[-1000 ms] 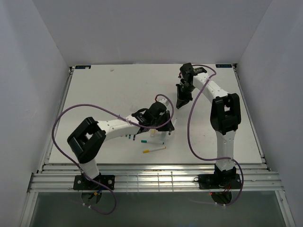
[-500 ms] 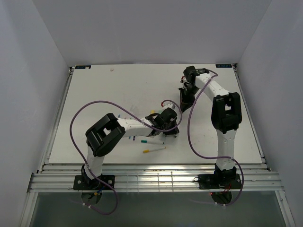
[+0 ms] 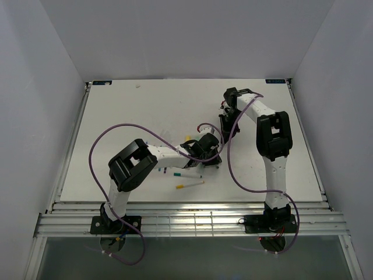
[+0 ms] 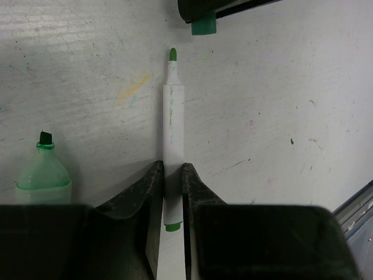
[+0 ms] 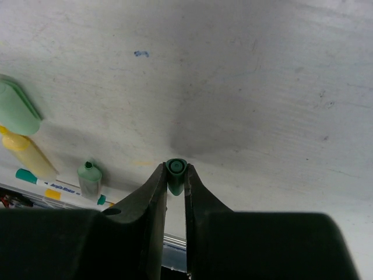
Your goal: Open the pen caps
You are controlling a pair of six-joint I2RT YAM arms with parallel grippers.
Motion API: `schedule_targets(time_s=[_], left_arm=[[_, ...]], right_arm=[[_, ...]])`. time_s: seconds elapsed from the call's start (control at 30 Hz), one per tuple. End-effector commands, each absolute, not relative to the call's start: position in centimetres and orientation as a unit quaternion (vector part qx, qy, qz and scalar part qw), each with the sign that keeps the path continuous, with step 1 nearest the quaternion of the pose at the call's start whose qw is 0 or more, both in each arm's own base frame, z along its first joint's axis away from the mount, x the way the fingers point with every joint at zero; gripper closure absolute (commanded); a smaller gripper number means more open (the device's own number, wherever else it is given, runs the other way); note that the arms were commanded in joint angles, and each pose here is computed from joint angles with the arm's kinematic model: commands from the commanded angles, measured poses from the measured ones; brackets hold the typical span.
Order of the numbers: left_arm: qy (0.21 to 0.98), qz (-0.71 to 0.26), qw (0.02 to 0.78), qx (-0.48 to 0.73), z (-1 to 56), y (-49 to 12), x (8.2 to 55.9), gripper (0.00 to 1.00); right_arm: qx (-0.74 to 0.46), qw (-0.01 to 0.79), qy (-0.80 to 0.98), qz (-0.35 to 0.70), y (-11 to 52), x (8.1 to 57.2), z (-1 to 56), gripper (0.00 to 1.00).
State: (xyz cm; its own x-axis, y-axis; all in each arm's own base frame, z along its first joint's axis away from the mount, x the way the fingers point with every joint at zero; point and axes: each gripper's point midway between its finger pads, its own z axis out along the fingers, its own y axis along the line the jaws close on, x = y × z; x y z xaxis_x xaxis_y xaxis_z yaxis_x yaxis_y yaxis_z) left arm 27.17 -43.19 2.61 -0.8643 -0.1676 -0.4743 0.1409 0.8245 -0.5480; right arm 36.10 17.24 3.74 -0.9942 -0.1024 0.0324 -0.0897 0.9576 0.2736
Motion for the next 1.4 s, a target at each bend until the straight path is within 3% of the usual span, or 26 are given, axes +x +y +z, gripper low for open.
schedule_targets(time_s=[0.0, 0.43, 0.8, 1.03, 1.17, 1.37], left_arm=[[0.921, -0.287, 0.261, -0.019, 2.2, -42.7, 27.2, 0.84], [0.933, -0.272, 0.236, -0.013, 0.2, -41.1, 25.5, 0.69], [0.938, -0.262, 0.226, -0.008, -0.8, -40.6, 25.0, 0.50], [0.938, -0.259, 0.231, 0.001, -0.6, -40.4, 25.1, 0.49], [0.934, -0.267, 0.238, 0.012, 0.5, -40.7, 25.3, 0.48], [0.920, -0.293, 0.258, 0.043, 4.2, -41.6, 25.6, 0.48]], right_arm=[[0.044, 0.013, -0.990, -0.134, 17.6, 37.2, 3.7, 0.91], [0.031, 0.005, -0.992, -0.119, 17.3, 38.7, 2.5, 0.82], [0.025, 0.013, -0.992, -0.125, 17.6, 38.4, 2.3, 0.75], [0.019, 0.010, -0.993, -0.115, 17.2, 38.4, 2.3, 0.69], [0.024, -0.017, -0.995, -0.096, 16.6, 39.3, 3.3, 0.54], [0.037, -0.076, -0.992, -0.096, 16.3, 40.5, 7.2, 0.49]])
